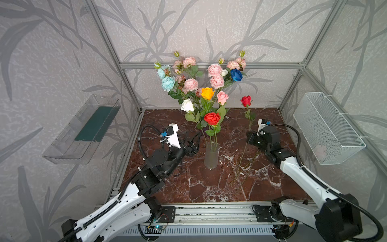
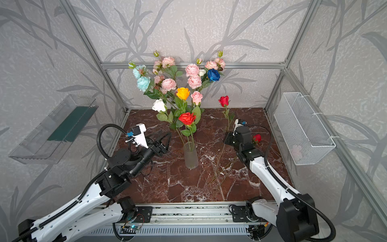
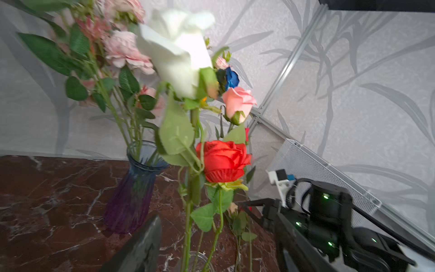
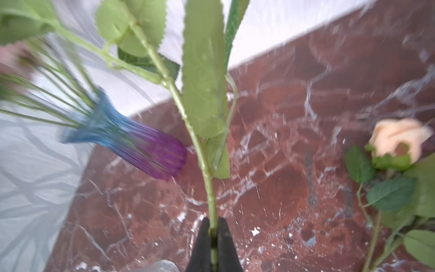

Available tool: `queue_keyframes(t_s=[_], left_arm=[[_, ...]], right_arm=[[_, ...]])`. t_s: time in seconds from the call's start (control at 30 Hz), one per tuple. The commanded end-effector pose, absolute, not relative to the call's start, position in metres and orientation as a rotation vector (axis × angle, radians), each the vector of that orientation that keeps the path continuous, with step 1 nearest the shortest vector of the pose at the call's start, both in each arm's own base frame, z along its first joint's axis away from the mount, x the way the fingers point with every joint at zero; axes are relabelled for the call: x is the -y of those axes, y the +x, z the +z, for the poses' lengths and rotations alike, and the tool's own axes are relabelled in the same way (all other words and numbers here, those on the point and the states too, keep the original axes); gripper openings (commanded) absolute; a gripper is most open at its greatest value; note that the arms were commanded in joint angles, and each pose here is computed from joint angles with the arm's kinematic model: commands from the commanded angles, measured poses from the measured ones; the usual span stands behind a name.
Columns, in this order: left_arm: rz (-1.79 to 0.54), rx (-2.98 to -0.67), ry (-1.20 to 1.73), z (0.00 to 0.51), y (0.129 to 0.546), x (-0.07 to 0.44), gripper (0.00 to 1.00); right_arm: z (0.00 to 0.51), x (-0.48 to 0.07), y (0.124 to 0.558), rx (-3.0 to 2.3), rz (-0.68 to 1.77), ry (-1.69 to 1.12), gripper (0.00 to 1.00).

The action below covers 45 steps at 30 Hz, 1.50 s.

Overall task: Arrange the flowers into the vase
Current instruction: 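Lift the red rosebud toward the cylinder with the right gripper while the left withdraws, then lower the red rosebud stem into the cylinder with the right gripper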

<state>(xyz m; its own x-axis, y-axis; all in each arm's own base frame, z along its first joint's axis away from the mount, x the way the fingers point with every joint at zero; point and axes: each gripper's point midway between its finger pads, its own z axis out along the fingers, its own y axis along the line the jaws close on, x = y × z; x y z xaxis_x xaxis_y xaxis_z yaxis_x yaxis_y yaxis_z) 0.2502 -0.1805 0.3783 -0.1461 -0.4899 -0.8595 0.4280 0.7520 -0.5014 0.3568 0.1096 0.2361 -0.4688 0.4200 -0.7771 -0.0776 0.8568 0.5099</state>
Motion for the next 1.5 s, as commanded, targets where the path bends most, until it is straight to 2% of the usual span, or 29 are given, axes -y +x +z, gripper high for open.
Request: queue_keyframes(t_s=[0.0,0.33,0.63,0.83,1.13,1.47], left_arm=[[-0.608,-1.526,-0.277,0.362,0.264,0.137,0.8],[-0.504,-1.536,-0.534,0.336,0.285,0.093,0.87],[-0.479,-1.553,-0.613,0.326,0.303,0.071,0.87],[-0.515,-1.561,-0.597,0.325,0.305,0.077,0.87],[-0.542,-1.557,-0.582,0.328,0.303,0.08,0.87],[-0.555,-1.558,-0.574,0.329,0.303,0.082,0.87]], right_arm=[[0.309,-0.108,0.345,-1.711,0.657,0.177,0.0],[0.448,-0.148,0.287,-1.281,0.722,-0.063,0.0],[0.509,-0.206,0.285,-1.165,0.761,-0.196,0.0],[0.519,-0.241,0.289,-1.145,0.745,-0.28,0.0],[0.488,-0.269,0.307,-1.2,0.717,-0.325,0.0],[0.454,-0.3,0.301,-1.253,0.709,-0.409,0.0]])
